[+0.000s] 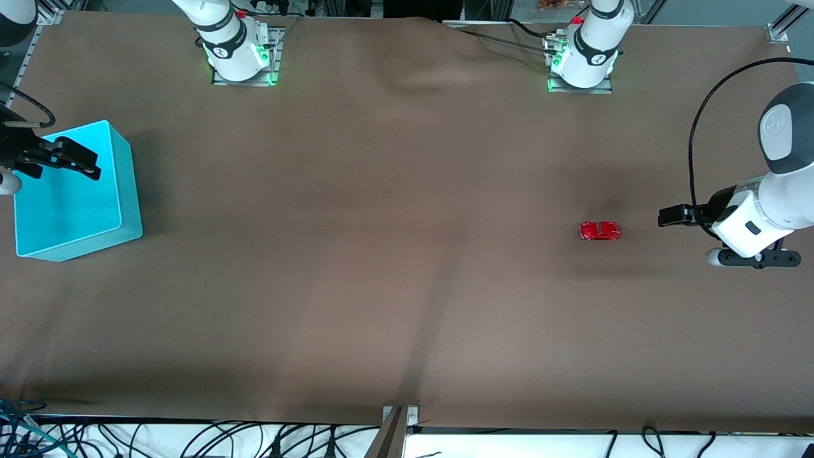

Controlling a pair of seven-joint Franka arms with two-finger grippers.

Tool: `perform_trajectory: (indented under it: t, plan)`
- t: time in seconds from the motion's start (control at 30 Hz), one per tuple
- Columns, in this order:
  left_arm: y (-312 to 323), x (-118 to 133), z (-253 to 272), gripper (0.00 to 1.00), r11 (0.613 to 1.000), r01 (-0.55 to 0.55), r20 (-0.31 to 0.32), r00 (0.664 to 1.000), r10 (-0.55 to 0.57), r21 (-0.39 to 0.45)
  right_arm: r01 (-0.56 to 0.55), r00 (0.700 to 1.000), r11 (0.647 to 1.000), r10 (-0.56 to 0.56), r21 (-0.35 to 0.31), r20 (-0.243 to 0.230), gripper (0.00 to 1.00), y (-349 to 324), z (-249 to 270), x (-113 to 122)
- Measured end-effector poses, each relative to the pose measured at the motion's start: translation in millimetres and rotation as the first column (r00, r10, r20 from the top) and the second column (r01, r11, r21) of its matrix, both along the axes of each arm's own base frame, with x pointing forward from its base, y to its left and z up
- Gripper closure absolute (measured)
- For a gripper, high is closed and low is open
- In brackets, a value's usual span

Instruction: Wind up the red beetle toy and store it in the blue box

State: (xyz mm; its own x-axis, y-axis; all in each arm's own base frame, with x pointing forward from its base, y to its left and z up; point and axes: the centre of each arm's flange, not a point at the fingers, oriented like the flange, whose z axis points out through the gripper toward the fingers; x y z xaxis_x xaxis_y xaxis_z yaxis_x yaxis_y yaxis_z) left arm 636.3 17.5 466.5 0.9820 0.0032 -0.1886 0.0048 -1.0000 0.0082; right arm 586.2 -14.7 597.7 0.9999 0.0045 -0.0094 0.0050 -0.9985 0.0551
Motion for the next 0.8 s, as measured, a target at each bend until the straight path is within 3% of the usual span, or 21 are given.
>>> perform_trajectory:
  t: [0.8]
  plan:
    - [3.2,1.1,-6.0,0.00,1.000,-0.006,-0.010,1.000,0.006,0.002,0.001,1.000,1.000,-0.001,0.000,0.004,0.00,-0.2,2.1,0.1]
